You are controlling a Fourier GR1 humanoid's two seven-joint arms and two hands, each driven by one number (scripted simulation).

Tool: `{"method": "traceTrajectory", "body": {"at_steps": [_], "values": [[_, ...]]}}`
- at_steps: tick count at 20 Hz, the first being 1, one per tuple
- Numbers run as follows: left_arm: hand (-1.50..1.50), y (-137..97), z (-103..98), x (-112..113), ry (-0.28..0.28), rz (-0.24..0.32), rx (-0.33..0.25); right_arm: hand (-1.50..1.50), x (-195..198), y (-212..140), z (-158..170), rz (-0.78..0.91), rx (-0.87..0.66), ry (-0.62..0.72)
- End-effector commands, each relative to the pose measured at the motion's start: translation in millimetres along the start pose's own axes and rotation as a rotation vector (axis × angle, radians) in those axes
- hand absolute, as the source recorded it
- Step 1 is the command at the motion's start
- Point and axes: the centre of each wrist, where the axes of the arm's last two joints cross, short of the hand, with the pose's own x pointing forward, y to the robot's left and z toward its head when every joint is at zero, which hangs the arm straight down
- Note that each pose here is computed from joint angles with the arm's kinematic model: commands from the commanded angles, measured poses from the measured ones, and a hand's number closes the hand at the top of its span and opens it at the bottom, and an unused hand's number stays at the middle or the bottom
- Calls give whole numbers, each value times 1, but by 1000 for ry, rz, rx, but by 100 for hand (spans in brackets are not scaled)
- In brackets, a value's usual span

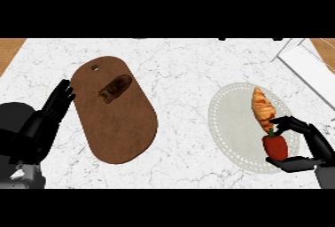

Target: Pick the bell pepper from the placemat and place it in the tiered shelf

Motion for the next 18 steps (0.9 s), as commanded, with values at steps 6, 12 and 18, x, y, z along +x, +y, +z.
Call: {"method": "traceTrajectory", "body": {"at_steps": [6,12,18], "values": [[0,-1,-3,0,-6,-8,-16,150,-5,-8,-26,7,-492,514],[0,-4,-6,7,-33,-16,-37,150,-1,-40,-47,173,-827,738],[0,-14,-10,13,-53,-21,-87,150,15,-78,-93,337,-1122,836]]}}
